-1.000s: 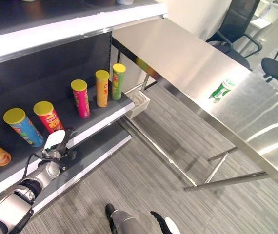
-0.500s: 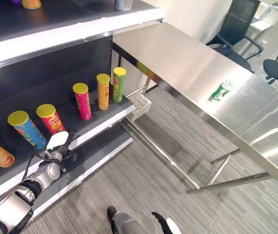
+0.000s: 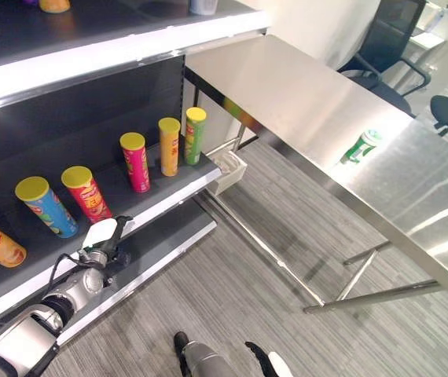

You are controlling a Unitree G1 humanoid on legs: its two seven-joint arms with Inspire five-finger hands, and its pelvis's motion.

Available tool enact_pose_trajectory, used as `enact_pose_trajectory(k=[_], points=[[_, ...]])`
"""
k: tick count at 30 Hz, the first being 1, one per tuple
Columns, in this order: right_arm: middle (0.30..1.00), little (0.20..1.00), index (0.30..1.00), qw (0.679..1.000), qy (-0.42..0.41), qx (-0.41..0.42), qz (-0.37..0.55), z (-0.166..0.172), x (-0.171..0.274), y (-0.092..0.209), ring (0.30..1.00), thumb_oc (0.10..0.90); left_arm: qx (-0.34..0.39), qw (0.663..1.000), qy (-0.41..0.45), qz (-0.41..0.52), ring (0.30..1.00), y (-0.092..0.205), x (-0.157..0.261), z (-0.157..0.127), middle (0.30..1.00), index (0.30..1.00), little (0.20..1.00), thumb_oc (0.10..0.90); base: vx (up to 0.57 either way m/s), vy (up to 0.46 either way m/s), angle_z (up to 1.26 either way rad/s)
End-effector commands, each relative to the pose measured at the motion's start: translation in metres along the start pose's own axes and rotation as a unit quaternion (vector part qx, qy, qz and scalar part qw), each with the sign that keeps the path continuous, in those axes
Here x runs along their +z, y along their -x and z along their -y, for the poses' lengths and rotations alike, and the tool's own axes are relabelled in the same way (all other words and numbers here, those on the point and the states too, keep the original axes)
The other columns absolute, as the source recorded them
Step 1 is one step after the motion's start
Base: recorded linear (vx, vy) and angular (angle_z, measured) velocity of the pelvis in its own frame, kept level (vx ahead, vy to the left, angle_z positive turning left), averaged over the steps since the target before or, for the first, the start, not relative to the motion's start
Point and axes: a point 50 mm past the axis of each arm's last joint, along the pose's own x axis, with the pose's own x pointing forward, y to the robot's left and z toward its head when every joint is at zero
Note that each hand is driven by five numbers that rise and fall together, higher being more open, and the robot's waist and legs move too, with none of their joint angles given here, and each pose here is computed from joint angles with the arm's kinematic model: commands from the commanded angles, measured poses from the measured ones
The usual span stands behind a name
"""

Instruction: Put the goods on the table back onto the shelves and tidy them up.

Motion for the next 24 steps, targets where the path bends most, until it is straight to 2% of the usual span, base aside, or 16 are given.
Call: enact_pose_trajectory(k=[1, 11, 24], points=[[0.9, 0.9, 0.9, 0.998, -0.03, -0.015, 0.045, -0.005, 0.01, 0.013, 0.9, 0.8, 0.079, 0.994, 0.041, 0.055, 0.9, -0.018, 0.028, -0.037, 0.9, 0.9, 0.9, 0.8, 0.01, 0.004, 0.11], [0.9, 0.9, 0.9, 0.998, -0.036, -0.017, 0.04, -0.007, 0.009, 0.013, 0.9, 0.8, 0.098, 0.994, 0.036, 0.036, 0.9, -0.019, 0.02, -0.042, 0.9, 0.9, 0.9, 0.8, 0.01, 0.002, 0.08], [0.9, 0.9, 0.9, 0.999, -0.03, -0.007, 0.034, -0.01, 0.005, 0.017, 0.9, 0.8, 0.151, 0.987, 0.053, -0.023, 0.9, -0.023, -0.004, -0.07, 0.9, 0.9, 0.9, 0.8, 0.0, 0.0, 0.0]])
